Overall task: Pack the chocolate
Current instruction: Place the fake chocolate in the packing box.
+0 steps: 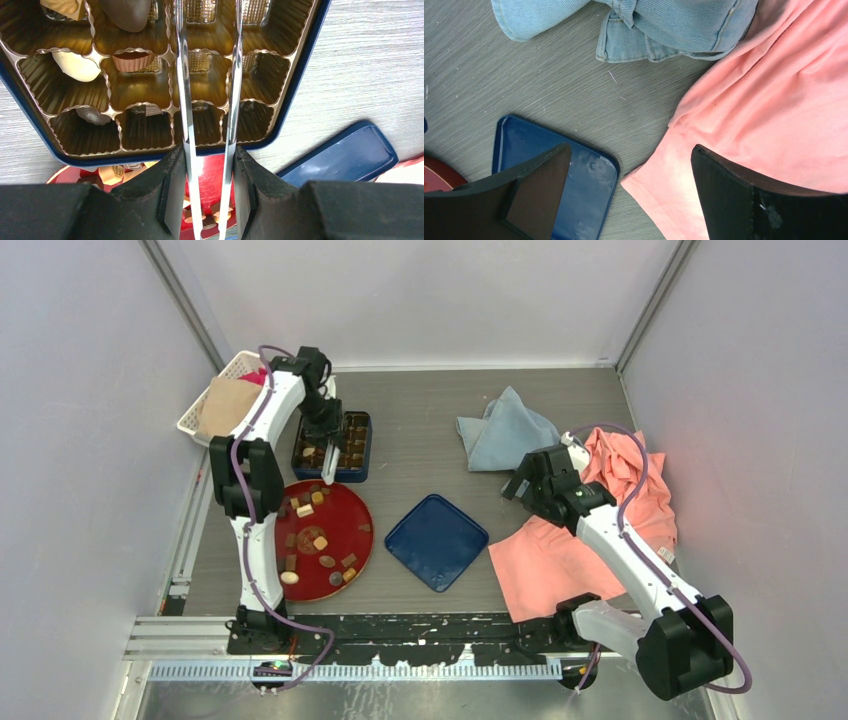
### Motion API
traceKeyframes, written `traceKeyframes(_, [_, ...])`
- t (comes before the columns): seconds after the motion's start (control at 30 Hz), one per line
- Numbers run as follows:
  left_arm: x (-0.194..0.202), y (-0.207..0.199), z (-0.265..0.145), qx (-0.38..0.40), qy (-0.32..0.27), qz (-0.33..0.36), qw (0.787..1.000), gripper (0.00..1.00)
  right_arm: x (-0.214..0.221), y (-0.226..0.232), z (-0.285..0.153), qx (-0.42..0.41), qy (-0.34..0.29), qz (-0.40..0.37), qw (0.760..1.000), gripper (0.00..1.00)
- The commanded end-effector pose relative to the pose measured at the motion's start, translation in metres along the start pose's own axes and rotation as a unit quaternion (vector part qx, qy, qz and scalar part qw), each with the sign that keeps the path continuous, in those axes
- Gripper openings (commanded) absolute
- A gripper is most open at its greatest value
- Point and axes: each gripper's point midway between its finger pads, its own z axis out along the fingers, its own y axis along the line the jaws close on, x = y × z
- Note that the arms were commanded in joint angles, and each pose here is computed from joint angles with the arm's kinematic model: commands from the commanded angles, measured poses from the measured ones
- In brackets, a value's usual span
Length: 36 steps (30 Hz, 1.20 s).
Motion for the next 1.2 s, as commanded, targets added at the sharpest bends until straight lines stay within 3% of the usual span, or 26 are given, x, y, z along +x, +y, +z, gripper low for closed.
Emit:
traceKeyframes(0.0, [-0.012,-0.004,-0.016,0.004,-0.026,0.011,1.000,0.36,-0.015,0.015,-0.004,-0.021,-0.020,0.007,1.000,0.95])
traceKeyframes(1.17, [-0.014,-0.004,-0.010,0.001,-0.018,0.003,1.000,0.40,-0.011,0.002,-0.008,-0.007,-0.027,0.008,1.000,0.95])
